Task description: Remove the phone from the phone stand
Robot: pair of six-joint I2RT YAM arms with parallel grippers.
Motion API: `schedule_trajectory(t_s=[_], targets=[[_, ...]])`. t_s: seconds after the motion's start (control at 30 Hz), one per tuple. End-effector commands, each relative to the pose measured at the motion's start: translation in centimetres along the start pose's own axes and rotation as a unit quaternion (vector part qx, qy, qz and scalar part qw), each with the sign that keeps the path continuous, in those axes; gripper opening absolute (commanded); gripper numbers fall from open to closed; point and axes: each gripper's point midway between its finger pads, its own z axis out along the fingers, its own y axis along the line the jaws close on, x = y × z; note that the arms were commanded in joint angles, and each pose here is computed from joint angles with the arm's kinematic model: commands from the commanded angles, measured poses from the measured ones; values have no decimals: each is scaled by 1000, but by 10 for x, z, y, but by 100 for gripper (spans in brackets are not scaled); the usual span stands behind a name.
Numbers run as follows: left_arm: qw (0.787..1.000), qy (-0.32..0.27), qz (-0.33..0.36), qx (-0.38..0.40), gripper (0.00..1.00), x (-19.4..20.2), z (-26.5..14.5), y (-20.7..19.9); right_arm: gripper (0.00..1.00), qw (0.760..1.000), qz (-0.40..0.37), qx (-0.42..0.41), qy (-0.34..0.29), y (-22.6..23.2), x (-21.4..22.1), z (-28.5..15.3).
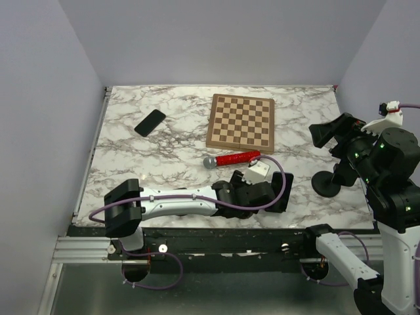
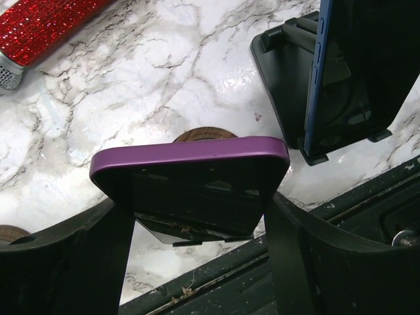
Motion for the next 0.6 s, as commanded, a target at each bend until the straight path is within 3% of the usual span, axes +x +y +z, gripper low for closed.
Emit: schedule_trajectory(t_s=[0.0, 0.13, 0.37, 0.57], targets=[[999, -18, 9, 28, 23, -20, -33, 1, 100, 1000, 2, -15, -1, 5, 0, 2], [999, -22, 24, 44, 0, -32, -55, 1, 100, 1000, 2, -16, -4, 6, -2, 2], [996, -31, 68, 58, 0, -57, -92, 15, 100, 1000, 1, -16, -3, 6, -2, 1], [994, -62, 75, 53, 0, -94, -111, 72, 100, 1000, -1, -15, -2, 6, -3, 0]])
